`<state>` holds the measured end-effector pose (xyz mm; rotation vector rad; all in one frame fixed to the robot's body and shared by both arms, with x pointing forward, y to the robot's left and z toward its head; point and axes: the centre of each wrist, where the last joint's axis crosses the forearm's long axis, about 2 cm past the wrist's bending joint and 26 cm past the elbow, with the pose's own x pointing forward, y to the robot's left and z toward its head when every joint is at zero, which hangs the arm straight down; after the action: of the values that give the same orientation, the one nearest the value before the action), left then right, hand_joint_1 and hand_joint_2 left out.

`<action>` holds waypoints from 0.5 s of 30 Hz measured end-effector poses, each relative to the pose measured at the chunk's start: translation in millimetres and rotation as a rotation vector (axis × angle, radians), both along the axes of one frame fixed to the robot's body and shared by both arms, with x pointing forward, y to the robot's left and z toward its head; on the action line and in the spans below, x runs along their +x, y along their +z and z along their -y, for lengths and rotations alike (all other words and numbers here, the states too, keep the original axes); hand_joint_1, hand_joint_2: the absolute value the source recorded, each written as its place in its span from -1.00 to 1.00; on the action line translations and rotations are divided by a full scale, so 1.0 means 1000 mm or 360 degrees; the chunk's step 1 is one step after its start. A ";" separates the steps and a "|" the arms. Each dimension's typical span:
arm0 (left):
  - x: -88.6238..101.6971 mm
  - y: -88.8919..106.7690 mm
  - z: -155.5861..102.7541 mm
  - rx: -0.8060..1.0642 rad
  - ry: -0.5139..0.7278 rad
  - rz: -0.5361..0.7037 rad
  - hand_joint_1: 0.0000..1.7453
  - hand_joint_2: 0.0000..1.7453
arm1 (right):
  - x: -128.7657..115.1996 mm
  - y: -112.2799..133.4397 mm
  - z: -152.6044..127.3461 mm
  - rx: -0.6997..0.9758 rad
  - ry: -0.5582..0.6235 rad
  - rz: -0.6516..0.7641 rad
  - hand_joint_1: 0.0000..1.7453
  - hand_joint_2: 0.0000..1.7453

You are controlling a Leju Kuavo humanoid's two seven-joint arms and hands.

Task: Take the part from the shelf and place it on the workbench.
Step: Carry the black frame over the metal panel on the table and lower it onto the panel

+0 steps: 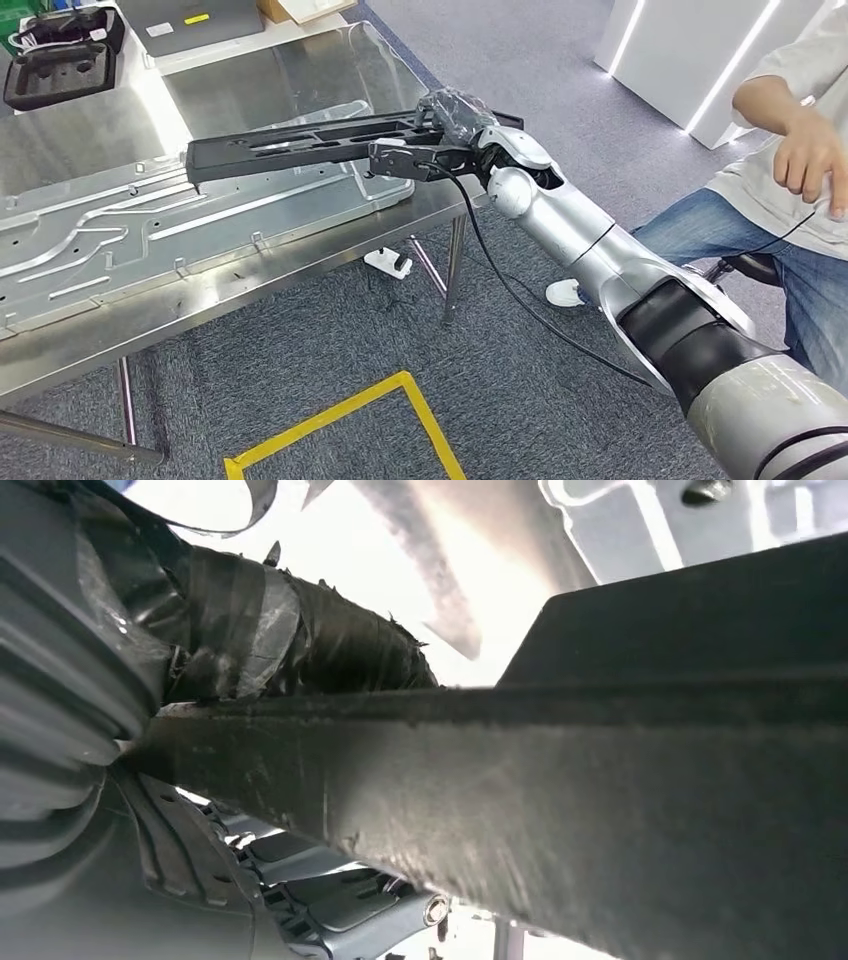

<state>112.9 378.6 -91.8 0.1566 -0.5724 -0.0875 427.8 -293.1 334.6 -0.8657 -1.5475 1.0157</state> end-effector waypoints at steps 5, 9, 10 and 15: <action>0.001 0.000 -0.001 0.0004 0.0002 0.0001 -1.00 1.00 | 0.004 -0.012 0.007 -0.0031 -0.0030 -0.0070 1.00 1.00; 0.001 0.001 -0.002 0.0006 0.0004 0.0001 -1.00 1.00 | 0.005 -0.022 0.012 -0.0049 -0.0043 -0.0111 1.00 1.00; 0.002 0.001 -0.002 0.0006 0.0003 0.0004 -1.00 1.00 | 0.005 -0.023 0.014 -0.0053 -0.0048 -0.0112 1.00 1.00; 0.001 0.001 -0.002 0.0006 0.0003 0.0002 -1.00 1.00 | 0.004 -0.039 0.022 -0.0084 -0.0086 -0.0165 1.00 1.00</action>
<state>114.0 380.2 -91.2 0.1608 -0.5732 -0.0865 432.0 -315.3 295.7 -0.8736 -1.4087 1.0499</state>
